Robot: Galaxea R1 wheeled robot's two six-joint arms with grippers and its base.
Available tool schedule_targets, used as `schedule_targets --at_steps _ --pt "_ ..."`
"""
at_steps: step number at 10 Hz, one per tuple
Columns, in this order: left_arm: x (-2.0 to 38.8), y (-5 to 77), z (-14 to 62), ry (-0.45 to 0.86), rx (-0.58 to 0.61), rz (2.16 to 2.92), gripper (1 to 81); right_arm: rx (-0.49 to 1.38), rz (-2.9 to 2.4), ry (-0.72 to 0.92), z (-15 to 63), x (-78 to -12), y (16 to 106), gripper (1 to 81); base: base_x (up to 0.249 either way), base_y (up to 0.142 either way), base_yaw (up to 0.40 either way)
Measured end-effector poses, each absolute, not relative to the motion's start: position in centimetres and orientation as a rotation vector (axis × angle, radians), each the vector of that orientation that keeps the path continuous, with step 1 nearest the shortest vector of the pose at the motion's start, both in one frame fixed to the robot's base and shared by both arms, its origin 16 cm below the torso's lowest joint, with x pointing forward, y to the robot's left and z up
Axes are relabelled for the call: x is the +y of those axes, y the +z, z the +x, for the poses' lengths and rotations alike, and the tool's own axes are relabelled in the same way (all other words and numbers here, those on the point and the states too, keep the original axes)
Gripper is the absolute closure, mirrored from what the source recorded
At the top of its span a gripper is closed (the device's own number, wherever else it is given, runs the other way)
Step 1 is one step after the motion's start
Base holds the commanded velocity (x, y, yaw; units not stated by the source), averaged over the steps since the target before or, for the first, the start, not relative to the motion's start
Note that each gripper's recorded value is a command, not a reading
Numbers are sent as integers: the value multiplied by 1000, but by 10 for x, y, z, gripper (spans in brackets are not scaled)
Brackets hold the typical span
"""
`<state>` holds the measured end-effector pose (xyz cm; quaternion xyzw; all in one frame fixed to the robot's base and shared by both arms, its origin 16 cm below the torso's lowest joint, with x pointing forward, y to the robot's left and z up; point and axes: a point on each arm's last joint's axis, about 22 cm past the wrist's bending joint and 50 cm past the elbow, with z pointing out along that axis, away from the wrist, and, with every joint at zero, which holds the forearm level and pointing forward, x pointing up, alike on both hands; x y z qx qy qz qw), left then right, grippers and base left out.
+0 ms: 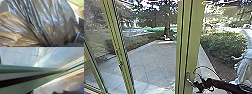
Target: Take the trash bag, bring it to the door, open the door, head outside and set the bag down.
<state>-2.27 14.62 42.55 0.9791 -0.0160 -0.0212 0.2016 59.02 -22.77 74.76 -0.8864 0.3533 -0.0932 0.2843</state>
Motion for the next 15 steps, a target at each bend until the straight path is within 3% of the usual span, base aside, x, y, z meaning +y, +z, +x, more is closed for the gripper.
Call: schedule_targets --at_steps 5,15 --pt "147 429 -77 -205 -13 2729 811 937 -2355 -251 616 -233 733 10 0 0 0" --pt "141 434 -100 -277 -21 2706 811 920 -2340 -291 622 -242 743 10 0 0 0"
